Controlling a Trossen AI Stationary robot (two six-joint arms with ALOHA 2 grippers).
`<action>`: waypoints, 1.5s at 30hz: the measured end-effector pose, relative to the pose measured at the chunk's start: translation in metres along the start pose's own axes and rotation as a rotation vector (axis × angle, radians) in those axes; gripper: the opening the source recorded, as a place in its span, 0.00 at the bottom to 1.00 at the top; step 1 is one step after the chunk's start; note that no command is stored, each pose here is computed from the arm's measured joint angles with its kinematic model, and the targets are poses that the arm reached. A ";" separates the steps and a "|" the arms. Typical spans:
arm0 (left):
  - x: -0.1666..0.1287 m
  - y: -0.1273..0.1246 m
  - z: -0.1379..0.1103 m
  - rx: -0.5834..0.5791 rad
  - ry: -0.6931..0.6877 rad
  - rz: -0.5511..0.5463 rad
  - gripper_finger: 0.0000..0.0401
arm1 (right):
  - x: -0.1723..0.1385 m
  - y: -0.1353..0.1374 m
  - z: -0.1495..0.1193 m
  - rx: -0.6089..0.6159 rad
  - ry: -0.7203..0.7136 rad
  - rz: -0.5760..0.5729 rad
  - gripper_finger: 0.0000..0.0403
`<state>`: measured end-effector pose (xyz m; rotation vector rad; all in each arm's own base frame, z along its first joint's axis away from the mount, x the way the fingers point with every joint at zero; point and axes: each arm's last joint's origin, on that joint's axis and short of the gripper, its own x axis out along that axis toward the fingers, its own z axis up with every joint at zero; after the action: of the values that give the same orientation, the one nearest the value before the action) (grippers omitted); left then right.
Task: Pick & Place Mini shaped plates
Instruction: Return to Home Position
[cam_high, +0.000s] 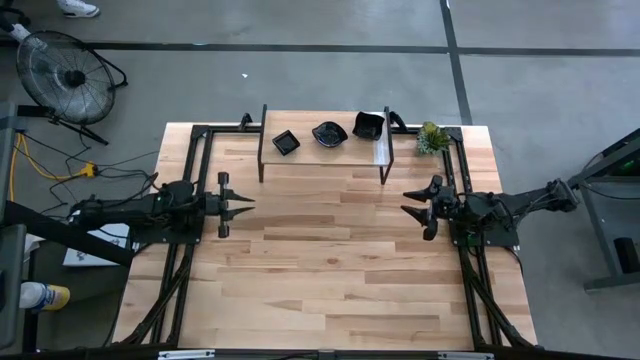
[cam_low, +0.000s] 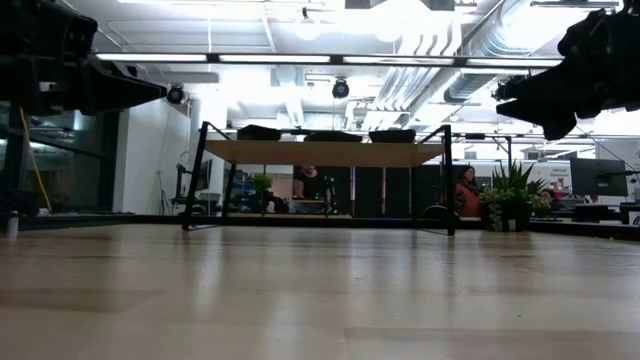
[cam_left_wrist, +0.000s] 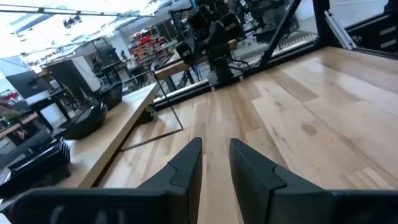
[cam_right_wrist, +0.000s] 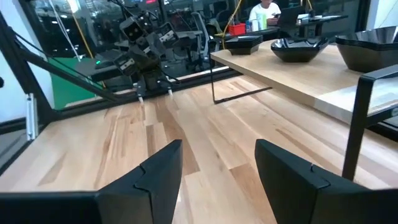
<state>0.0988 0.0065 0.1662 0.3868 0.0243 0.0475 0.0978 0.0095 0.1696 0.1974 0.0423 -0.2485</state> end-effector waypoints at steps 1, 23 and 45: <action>0.000 0.000 0.000 0.002 0.002 0.003 0.20 | 0.001 0.000 0.000 -0.003 0.005 -0.006 0.49; 0.000 0.000 -0.001 -0.104 0.011 0.008 0.20 | 0.003 -0.004 0.000 0.056 -0.014 -0.054 0.49; 0.002 -0.001 -0.003 -0.075 0.040 -0.002 0.20 | 0.003 -0.001 0.002 0.345 -0.007 0.055 0.49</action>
<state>0.1010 0.0070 0.1627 0.3107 0.0625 0.0537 0.1006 0.0078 0.1717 0.5401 -0.0132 -0.2007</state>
